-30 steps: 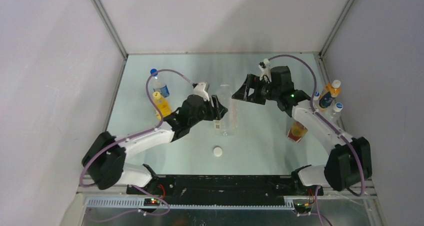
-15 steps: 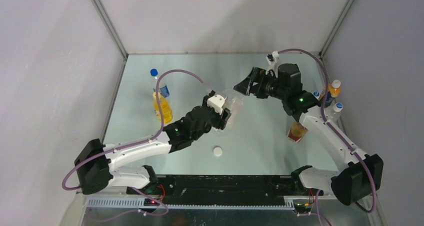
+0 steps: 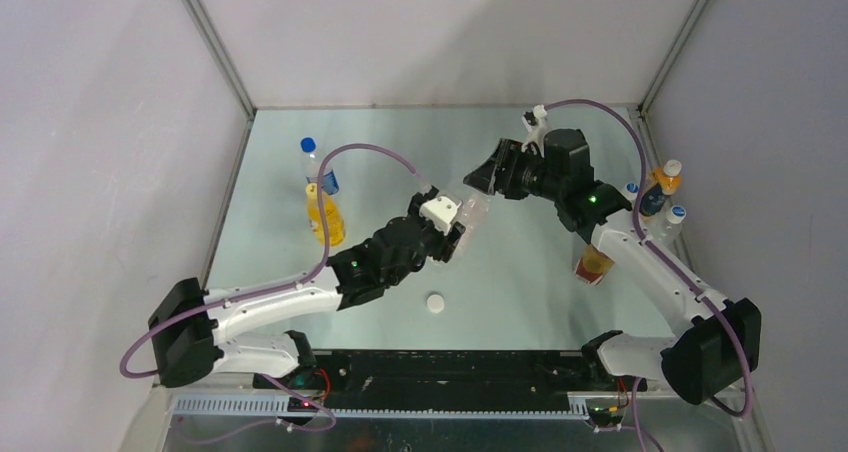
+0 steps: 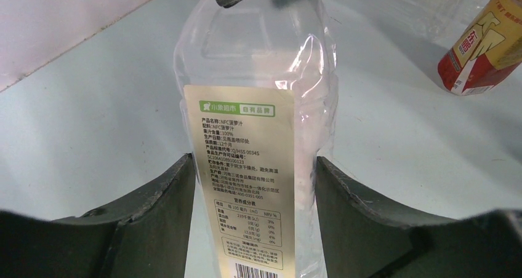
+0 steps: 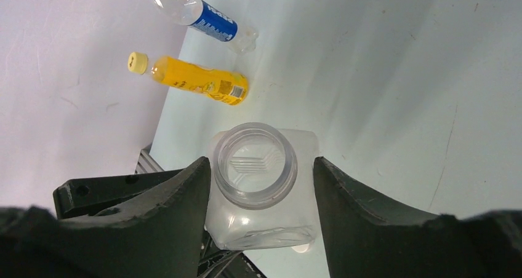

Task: Screw on the bottle caps

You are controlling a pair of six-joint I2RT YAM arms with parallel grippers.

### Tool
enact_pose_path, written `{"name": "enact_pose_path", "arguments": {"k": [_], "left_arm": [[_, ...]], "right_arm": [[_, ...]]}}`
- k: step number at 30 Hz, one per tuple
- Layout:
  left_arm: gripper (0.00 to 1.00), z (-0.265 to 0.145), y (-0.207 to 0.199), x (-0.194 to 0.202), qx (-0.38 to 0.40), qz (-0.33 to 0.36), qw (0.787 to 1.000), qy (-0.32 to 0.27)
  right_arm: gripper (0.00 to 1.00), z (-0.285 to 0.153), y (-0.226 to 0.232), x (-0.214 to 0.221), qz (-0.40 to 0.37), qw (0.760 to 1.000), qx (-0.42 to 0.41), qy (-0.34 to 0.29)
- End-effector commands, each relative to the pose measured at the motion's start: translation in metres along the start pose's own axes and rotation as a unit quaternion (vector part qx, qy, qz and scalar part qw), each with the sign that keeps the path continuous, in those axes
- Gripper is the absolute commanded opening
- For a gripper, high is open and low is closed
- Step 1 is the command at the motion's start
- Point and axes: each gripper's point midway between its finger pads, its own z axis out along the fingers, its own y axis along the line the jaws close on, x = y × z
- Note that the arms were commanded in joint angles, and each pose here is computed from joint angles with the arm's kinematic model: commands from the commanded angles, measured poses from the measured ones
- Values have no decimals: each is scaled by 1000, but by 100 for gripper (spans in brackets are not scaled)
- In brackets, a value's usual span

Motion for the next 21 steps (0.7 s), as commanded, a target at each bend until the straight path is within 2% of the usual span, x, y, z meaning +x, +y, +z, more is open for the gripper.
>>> {"name": "enact_pose_path", "arguments": {"k": [1,6,17,21], "left_arm": [[29,-8,1,-49,-4,-16,997,-70],[29,-9,-1,-51,-1,-21,997,-75],[29,-9,-7,-53,11,-34,996,-79],[29,-9,-8,-54,13,-34,996,-81]], "right_arm": [[57,3,19,-18,-23,999,-24,-28],[50,5,16,-16,-21,999,-25,-33],[56,4,19,-28,-30,997,-28,-65],[62,6,18,-27,-30,997,-28,-62]]}}
